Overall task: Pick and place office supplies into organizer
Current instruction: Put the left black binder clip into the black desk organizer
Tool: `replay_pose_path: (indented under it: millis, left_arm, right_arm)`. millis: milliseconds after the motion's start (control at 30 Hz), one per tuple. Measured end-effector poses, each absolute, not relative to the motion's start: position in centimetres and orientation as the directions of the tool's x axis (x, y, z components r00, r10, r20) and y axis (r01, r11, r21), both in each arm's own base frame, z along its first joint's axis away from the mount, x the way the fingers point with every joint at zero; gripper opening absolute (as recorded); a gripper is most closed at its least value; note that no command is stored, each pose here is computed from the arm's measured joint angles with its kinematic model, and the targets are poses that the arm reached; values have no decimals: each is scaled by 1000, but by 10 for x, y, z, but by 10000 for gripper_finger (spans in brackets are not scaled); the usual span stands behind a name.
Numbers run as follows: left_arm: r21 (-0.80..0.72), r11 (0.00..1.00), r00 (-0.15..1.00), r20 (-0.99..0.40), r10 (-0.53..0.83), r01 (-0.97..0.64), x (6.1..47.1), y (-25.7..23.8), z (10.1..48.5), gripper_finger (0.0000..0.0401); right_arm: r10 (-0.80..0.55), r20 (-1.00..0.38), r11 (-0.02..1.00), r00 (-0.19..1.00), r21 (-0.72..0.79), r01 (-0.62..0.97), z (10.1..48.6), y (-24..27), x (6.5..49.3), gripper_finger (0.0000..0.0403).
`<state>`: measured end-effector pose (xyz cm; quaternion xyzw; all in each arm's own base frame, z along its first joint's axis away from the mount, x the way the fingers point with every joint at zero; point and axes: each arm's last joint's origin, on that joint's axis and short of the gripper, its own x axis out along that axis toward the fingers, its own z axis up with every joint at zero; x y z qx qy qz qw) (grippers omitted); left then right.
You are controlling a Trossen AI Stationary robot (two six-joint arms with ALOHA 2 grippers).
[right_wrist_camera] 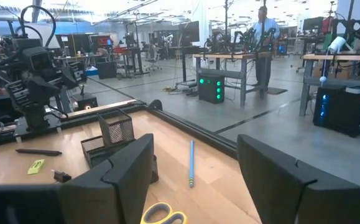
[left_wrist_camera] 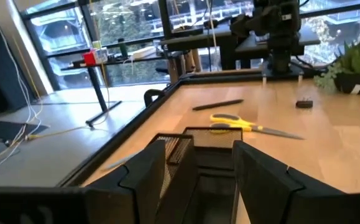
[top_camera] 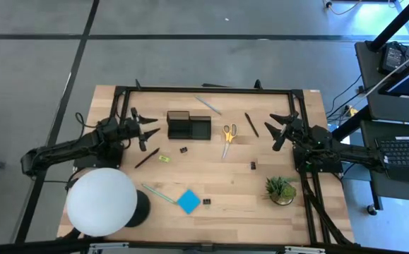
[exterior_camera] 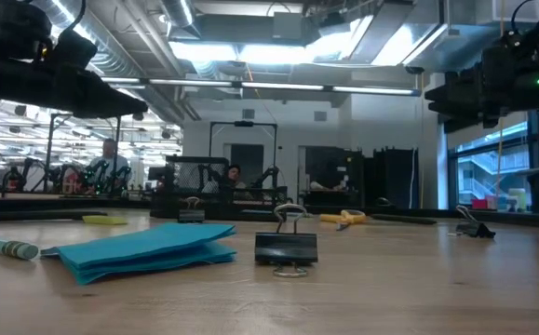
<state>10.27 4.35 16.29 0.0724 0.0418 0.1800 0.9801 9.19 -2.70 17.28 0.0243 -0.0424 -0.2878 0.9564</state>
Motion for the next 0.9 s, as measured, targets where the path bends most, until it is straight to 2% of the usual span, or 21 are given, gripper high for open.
replay_pose_path:
  millis: [300,600,900]
  left_arm:
    - [196,923,930,-93,354,-332,117,41,159,182]
    - [234,934,956,-46,289,-271,134,36,160,182]
    - [235,949,962,-123,243,-209,156,31,158,182]
  right_arm:
    - [-553,67,833,831,51,551,173,-27,92,233]
    - [-554,67,833,830,45,552,173,-27,92,233]
    - [-554,67,833,830,44,552,173,-27,92,233]
